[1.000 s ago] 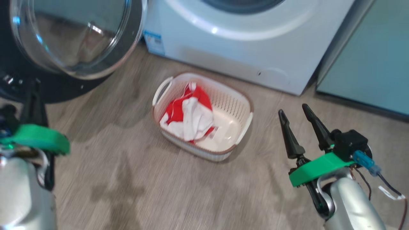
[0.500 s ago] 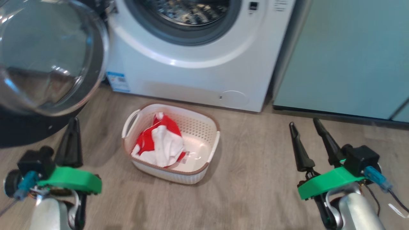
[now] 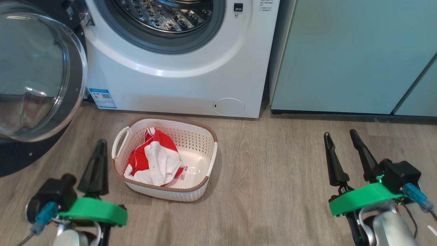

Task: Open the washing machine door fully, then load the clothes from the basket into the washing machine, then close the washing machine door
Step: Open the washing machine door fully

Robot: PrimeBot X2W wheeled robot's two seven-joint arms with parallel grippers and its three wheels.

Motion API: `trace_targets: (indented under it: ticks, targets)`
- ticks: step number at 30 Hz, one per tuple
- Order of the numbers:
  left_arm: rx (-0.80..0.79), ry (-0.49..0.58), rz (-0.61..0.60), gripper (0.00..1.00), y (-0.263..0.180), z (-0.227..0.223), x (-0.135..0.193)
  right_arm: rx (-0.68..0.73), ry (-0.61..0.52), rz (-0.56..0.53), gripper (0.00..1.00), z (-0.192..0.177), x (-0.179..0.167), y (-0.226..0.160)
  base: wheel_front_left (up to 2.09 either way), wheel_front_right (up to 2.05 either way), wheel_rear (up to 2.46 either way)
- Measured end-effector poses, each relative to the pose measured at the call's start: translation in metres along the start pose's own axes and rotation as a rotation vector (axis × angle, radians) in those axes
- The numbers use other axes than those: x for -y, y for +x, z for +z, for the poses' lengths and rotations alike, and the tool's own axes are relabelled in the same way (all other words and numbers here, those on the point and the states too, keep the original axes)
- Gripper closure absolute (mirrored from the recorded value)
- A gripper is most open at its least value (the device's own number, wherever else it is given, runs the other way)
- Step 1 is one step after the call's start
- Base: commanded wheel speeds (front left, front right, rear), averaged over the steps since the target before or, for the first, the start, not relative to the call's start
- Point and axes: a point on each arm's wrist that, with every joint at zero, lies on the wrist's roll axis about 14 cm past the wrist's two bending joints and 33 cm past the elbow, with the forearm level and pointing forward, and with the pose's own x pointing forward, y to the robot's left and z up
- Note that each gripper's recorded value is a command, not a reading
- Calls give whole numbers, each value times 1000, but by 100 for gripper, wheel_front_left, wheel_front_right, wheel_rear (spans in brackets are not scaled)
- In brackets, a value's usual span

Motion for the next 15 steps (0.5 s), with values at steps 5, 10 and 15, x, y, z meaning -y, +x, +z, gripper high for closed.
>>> trace_targets:
  ticks: [5,10,15]
  targets:
    - [-8,-17,-15,100,-2,-3,8,-1,2,-4,0,0,1,0,0,0,0]
    - [-17,-40,-50,0,-3,-6,21,1,18,-6,0,0,1,0,0,0,0]
    - [-51,-45,-61,0,-10,-16,25,2,19,-5,0,0,1,1,0,0,0]
